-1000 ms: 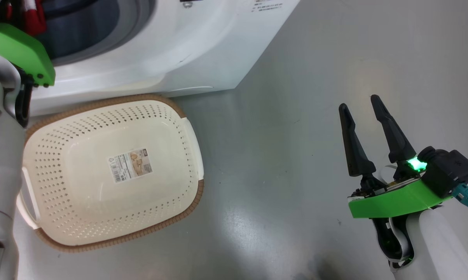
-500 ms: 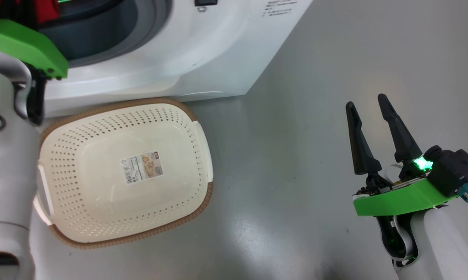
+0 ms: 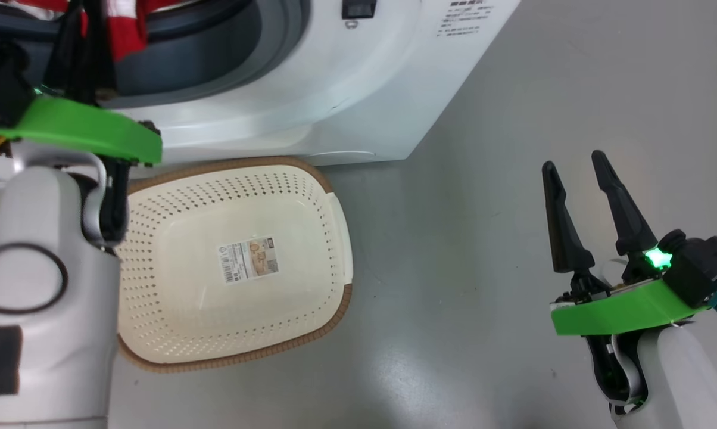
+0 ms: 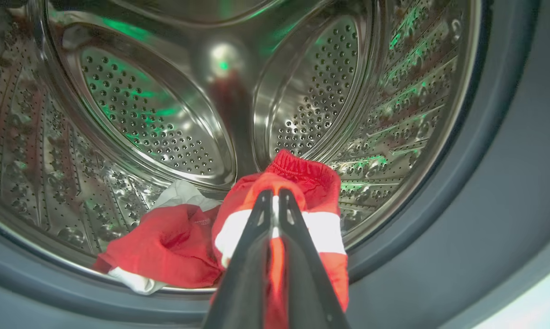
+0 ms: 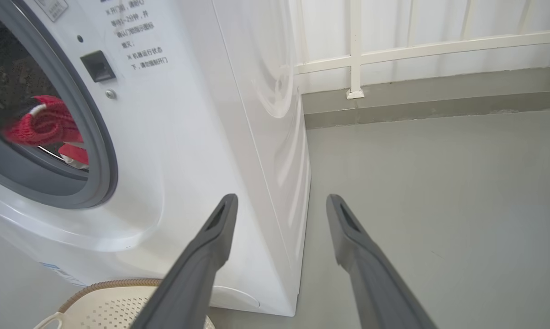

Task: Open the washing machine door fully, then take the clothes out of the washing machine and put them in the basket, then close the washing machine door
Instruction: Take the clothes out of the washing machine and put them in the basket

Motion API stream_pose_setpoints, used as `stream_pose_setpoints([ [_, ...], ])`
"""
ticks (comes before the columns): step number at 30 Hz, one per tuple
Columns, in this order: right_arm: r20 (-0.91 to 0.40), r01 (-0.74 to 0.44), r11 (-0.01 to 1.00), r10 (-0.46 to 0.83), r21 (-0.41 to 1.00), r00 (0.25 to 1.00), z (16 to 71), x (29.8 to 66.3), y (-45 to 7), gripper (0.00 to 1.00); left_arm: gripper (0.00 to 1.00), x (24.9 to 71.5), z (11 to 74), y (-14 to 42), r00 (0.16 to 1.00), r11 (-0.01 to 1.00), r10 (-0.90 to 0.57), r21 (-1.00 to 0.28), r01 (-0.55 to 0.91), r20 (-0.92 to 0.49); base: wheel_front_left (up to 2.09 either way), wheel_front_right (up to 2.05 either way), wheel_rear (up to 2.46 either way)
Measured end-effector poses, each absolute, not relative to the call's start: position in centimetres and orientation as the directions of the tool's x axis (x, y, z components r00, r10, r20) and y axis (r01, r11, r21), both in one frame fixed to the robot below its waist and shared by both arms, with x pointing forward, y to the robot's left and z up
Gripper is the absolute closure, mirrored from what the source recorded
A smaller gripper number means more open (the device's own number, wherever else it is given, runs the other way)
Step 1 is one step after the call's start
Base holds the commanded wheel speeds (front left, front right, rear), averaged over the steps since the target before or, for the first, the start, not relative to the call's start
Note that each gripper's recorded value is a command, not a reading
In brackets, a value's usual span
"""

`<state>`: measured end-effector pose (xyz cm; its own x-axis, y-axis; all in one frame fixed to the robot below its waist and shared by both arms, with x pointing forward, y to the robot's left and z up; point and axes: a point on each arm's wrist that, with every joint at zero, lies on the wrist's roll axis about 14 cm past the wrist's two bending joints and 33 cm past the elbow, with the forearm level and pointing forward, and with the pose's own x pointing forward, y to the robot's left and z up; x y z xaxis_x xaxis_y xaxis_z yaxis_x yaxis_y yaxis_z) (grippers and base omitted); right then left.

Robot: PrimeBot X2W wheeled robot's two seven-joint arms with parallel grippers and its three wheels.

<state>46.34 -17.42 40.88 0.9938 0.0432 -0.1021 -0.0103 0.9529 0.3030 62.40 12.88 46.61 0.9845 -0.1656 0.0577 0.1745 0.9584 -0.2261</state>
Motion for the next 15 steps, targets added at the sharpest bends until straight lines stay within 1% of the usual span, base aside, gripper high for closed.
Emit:
stream_pose_setpoints([
  [7,-0.093,-0.034,0.950,0.066,0.309,0.993,41.1,46.6,-16.5,0.00,1.00,60.4,49.9,13.6,0.975,0.959,-0.144,-0.220,0.180,0.170,0.00,0.00,0.00],
  [15,-0.081,-0.050,0.948,0.080,0.316,0.994,41.5,46.8,-16.0,0.00,1.00,58.2,53.9,13.9,0.945,0.962,-0.135,-0.190,0.197,0.299,0.00,0.00,0.00],
])
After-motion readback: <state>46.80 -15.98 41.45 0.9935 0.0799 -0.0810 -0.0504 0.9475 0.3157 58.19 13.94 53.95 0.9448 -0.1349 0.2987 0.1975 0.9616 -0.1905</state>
